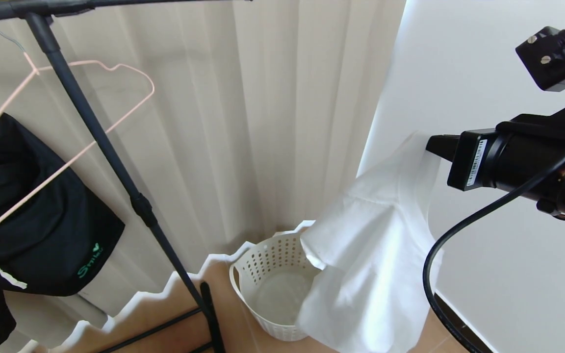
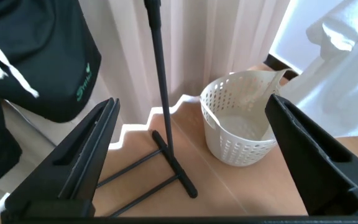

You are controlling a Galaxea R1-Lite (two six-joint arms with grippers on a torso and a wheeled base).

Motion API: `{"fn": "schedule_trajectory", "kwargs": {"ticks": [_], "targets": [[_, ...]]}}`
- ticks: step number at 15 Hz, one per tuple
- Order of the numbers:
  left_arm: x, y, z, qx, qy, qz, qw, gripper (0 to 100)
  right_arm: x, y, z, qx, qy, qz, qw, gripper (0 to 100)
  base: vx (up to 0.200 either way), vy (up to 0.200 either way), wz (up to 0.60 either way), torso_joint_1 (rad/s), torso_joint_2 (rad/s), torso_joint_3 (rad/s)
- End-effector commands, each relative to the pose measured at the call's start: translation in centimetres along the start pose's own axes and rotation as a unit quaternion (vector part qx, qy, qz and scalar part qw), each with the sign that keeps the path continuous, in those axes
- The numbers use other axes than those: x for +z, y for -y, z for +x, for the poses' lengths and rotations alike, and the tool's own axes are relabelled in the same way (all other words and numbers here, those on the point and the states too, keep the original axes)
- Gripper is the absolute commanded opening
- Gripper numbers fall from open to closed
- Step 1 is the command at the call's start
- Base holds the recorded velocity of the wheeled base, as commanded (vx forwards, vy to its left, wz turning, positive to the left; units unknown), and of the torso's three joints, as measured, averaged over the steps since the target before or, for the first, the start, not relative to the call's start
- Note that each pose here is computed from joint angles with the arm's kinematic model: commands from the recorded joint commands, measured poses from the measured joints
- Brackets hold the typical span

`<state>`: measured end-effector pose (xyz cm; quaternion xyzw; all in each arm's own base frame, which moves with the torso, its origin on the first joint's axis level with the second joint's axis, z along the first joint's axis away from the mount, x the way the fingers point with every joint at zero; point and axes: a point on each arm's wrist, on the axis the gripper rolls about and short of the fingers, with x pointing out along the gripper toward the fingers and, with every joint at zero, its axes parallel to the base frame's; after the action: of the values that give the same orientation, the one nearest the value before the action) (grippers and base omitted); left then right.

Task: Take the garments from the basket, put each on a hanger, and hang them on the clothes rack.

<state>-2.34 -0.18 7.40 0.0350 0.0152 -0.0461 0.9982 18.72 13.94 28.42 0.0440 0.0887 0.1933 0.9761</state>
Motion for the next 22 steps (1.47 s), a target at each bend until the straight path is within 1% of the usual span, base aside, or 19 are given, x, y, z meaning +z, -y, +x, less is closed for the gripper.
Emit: {"fn": "schedule_trajectory", "kwargs": {"ticks": [1, 9, 14, 22], "targets": [[0.00, 0.00, 0.01, 0.000, -0.001, 0.000, 1.0000, 100, -0.10, -0.05, 0.15, 0.000, -0.002, -0.001, 1.0000, 0, 0.000, 0.000, 0.00, 0.163, -0.52, -0.159], [0.00, 0.00, 0.01, 0.000, -0.001, 0.000, 1.0000, 100, -0.37, -0.01, 0.18, -0.001, -0.007, -0.002, 1.0000, 0, 0.000, 0.000, 0.00, 0.207, -0.56, -0.294], [0.00, -0.01, 0.01, 0.002, -0.001, -0.001, 1.0000, 100, -0.43, -0.03, 0.27, -0.001, -0.008, -0.003, 1.0000, 0, 0.000, 0.000, 0.00, 0.201, -0.50, -0.137], [0.00, -0.01, 0.01, 0.003, -0.001, 0.000, 1.0000, 100, -0.35, -0.03, 0.22, -0.001, -0.007, -0.006, 1.0000, 0, 0.000, 0.000, 0.00, 0.163, -0.37, -0.200]]}}
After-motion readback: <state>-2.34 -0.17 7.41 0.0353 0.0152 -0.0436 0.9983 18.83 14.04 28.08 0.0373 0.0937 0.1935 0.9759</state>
